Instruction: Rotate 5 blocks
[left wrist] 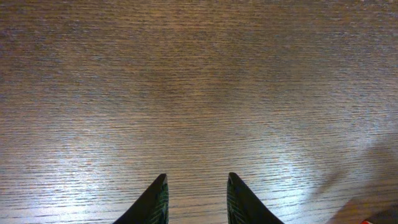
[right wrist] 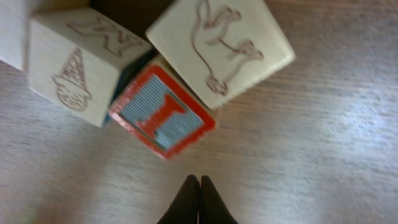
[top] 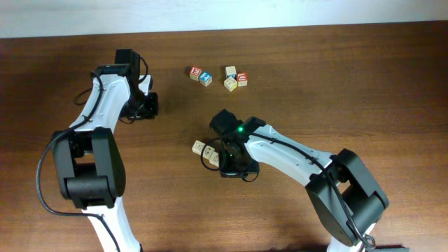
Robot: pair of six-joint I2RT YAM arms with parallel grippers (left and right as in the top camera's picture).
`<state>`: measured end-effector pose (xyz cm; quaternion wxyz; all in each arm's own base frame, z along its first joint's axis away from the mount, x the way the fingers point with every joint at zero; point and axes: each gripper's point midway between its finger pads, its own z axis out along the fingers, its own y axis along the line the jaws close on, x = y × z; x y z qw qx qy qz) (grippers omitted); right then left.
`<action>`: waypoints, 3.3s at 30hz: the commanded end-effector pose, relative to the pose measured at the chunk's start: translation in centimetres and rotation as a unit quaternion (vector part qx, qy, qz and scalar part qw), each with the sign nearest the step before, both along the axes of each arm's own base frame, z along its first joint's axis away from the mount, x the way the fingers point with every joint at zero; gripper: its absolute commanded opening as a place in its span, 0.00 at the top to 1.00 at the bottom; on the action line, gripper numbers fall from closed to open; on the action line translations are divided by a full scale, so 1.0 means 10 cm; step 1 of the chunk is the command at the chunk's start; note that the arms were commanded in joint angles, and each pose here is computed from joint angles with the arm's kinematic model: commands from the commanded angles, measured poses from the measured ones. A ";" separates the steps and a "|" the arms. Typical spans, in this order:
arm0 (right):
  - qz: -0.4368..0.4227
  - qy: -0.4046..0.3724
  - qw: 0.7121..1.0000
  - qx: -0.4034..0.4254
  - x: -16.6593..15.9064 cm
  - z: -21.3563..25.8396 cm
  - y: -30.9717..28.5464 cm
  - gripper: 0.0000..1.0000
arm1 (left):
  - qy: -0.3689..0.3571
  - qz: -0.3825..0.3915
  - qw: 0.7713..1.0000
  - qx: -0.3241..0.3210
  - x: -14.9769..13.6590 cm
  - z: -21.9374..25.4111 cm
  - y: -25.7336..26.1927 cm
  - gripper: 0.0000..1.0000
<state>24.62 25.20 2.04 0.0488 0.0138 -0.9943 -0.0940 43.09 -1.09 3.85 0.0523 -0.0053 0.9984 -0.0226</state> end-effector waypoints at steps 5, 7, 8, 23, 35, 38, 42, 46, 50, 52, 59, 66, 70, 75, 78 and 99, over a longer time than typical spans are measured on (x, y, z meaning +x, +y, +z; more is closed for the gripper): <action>-0.011 -0.042 0.998 0.036 0.28 -0.01 0.11 0.96 | 0.002 0.006 1.000 0.001 0.00 0.00 0.02 0.71; -0.011 -0.053 0.998 0.043 0.33 0.00 0.14 0.96 | 0.003 0.006 1.000 0.000 0.00 0.00 0.01 0.71; -0.009 -0.062 0.997 0.050 0.37 0.01 0.18 0.96 | 0.002 0.006 1.000 -0.004 0.00 0.00 0.00 0.71; 0.069 -0.100 0.987 0.102 0.47 0.49 0.60 0.96 | 0.001 0.003 1.000 -0.023 0.01 0.00 -0.09 0.70; 0.046 -0.035 0.998 0.040 0.23 -0.07 0.60 0.96 | 0.002 0.003 1.000 -0.024 0.00 0.00 -0.09 0.70; 0.029 -0.041 0.998 0.031 0.32 -0.09 0.52 0.96 | 0.029 -0.002 0.997 -0.075 -0.13 0.01 -0.28 0.81; 0.028 -0.041 0.998 0.031 0.33 -0.09 0.51 0.96 | 0.077 -0.028 0.991 -0.106 -0.45 -0.21 -0.60 0.86; 0.027 -0.047 0.998 0.027 0.35 -0.09 0.50 0.96 | 0.095 -0.056 0.988 -0.107 -0.64 -0.39 -0.83 0.87; 0.021 -0.049 0.998 0.027 0.39 -0.09 0.47 0.96 | 0.099 -0.075 0.986 -0.107 -0.73 -0.48 -0.97 0.89; 0.016 -0.050 0.998 0.026 0.43 -0.09 0.44 0.96 | 0.102 -0.079 0.986 -0.107 -0.76 -0.49 -1.00 0.90; 0.010 -0.057 0.998 0.024 0.49 -0.09 0.40 0.96 | 0.128 -0.077 0.981 -0.126 -0.95 -0.58 -1.06 0.95; 0.010 -0.072 0.997 0.029 0.56 -0.08 0.44 0.96 | 0.139 -0.075 0.976 -0.147 -1.00 -0.55 -1.12 0.96; 0.015 -0.080 0.996 0.035 0.59 -0.07 0.47 0.96 | 0.146 -0.074 0.976 -0.146 -1.03 -0.54 -1.11 0.97; 0.018 -0.083 0.996 0.038 0.60 -0.07 0.48 0.96 | 0.151 -0.073 0.974 -0.151 -1.06 -0.53 -1.13 0.98; 0.024 -0.075 0.996 0.042 0.57 -0.01 0.49 0.96 | 0.148 -0.074 0.975 -0.151 -1.05 -0.53 -1.13 0.97; -0.073 -0.050 0.996 0.000 0.82 0.13 -0.70 0.96 | 0.123 -0.069 0.983 -0.114 -0.90 -0.56 -1.03 0.96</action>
